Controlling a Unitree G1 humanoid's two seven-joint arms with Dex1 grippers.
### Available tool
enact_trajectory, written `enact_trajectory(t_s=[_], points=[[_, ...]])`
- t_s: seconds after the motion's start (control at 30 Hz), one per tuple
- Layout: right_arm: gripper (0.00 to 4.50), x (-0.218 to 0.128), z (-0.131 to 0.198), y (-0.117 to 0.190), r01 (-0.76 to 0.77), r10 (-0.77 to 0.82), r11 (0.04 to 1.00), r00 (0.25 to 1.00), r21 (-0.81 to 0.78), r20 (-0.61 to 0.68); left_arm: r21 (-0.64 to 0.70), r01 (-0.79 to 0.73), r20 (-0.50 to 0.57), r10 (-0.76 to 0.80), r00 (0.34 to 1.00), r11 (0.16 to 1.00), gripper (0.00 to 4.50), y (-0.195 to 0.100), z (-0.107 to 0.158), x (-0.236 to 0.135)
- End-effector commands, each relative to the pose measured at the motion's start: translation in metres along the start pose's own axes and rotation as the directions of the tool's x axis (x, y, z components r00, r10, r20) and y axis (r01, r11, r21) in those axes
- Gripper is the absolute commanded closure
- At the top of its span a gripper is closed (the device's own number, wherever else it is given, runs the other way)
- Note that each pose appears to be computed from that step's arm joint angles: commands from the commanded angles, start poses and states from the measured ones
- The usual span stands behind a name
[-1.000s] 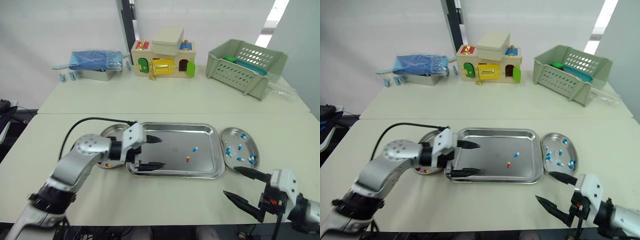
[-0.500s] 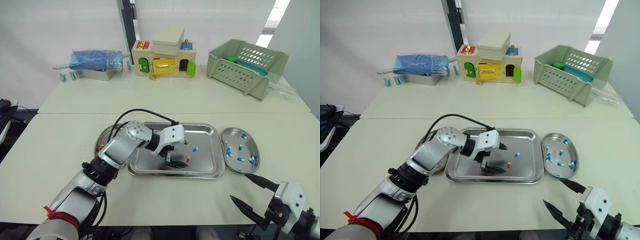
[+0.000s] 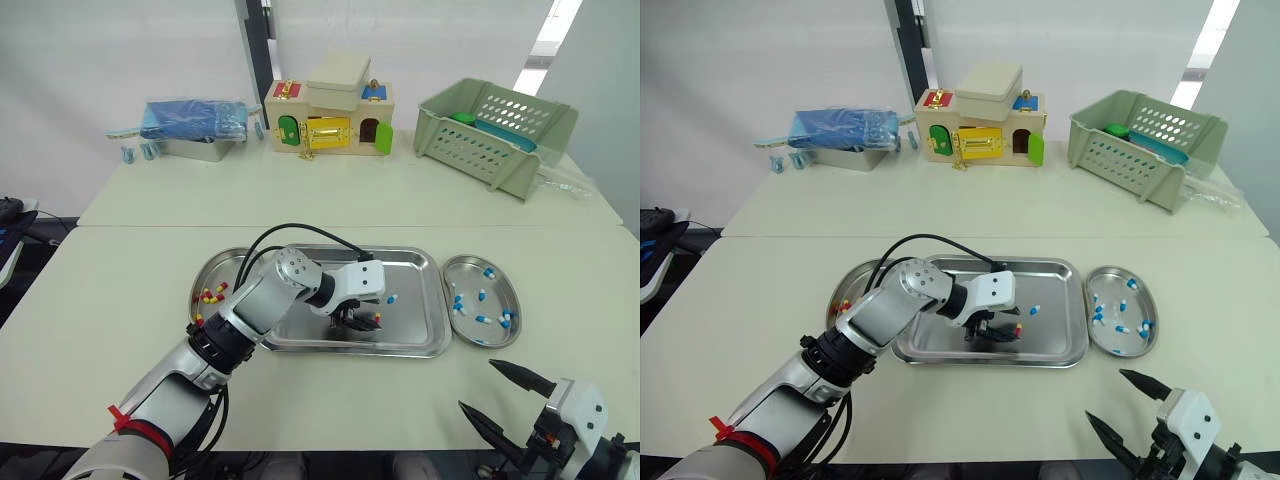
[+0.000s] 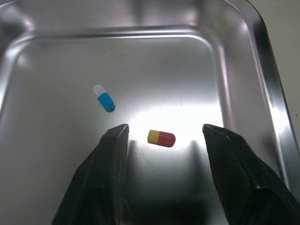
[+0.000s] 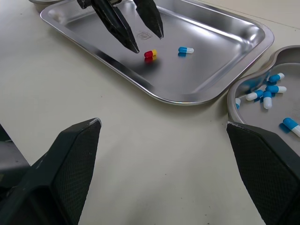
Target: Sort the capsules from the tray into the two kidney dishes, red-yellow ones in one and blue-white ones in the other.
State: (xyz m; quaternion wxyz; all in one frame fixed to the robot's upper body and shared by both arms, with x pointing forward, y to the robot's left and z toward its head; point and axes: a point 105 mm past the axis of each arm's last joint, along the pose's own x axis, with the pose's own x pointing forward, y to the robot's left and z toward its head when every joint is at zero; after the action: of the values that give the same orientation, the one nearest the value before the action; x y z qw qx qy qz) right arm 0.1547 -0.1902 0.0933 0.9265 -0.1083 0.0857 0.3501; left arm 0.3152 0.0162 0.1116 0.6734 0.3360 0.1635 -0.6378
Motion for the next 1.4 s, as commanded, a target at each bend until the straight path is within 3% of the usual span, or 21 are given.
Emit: enact_trajectory(t_s=[0.03,0.13,0.37,0.47,0.83,1.07,1.4], points=[[0.0,0.002,0.01,0.001,-0.005,0.006,0.999,1.0,-0.036,0.022,0.057,0.002,-0.012,-0.001,1.0,0.998,3.27,-0.003,0.002,0.003],[0.0,0.004,0.011,0.001,-0.007,0.008,0.999,1.0,-0.038,0.026,0.079,0.017,-0.027,-0.015,1.0,0.997,4.25,-0.007,-0.002,0.005],[0.0,0.008,0.014,0.002,-0.014,0.015,0.999,0.999,-0.038,0.029,0.107,-0.003,0.001,0.003,1.0,0.994,4.25,-0.005,0.004,0.009],[0.0,0.009,0.017,0.003,-0.014,0.015,0.999,0.999,-0.037,0.033,0.107,-0.026,0.008,0.025,1.0,0.994,3.66,0.001,0.008,0.005],[0.0,0.009,0.017,0.003,-0.013,0.014,1.0,1.0,-0.026,0.025,0.097,-0.043,0.119,0.032,0.992,0.994,0.02,0.009,0.035,0.012],[0.0,0.008,0.012,0.005,-0.007,0.008,1.0,1.0,-0.015,0.024,0.116,-0.012,0.145,-0.005,0.989,0.993,0.01,0.008,0.051,0.024],[0.0,0.011,0.015,0.006,0.005,-0.005,1.0,0.999,-0.01,0.031,0.154,0.085,0.096,-0.1,0.99,0.984,0.01,-0.011,0.039,0.04]])
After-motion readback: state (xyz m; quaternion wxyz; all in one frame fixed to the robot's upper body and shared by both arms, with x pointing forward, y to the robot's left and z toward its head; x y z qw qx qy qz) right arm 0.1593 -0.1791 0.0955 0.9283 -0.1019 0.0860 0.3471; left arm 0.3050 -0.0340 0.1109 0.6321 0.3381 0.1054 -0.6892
